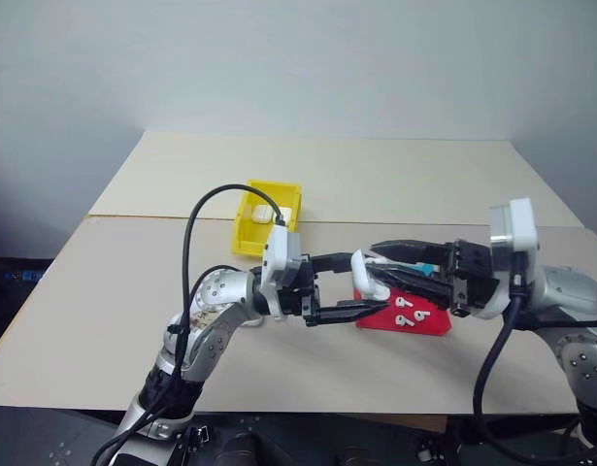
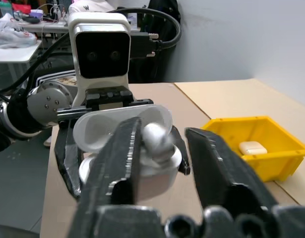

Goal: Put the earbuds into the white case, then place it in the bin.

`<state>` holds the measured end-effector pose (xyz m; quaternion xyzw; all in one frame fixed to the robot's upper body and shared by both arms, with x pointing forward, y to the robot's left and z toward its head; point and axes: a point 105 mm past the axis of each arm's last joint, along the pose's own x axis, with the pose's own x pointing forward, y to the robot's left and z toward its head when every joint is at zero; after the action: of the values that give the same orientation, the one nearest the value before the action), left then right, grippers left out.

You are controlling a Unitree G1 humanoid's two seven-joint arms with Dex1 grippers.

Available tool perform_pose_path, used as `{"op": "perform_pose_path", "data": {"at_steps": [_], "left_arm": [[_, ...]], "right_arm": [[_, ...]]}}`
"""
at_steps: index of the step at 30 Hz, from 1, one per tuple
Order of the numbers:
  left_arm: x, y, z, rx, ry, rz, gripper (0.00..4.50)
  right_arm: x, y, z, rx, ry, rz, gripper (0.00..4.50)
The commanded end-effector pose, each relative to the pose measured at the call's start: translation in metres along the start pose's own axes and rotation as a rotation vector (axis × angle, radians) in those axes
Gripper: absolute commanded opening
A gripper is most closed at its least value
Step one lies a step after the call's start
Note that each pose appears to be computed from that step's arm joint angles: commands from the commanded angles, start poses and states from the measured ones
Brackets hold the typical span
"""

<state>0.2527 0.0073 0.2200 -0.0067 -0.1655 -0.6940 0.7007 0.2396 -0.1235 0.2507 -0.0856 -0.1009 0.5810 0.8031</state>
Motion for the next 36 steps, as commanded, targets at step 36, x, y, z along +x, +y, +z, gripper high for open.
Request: {"op": "perform_pose_path", "data": {"at_steps": [36], "left_arm": [[-0.035, 0.007, 0.017, 0.098, 0.019, 0.108, 2.79]], "right_arm": [[0.004, -0.128, -0.088, -0.440, 0.868, 0.045, 3.09]]}}
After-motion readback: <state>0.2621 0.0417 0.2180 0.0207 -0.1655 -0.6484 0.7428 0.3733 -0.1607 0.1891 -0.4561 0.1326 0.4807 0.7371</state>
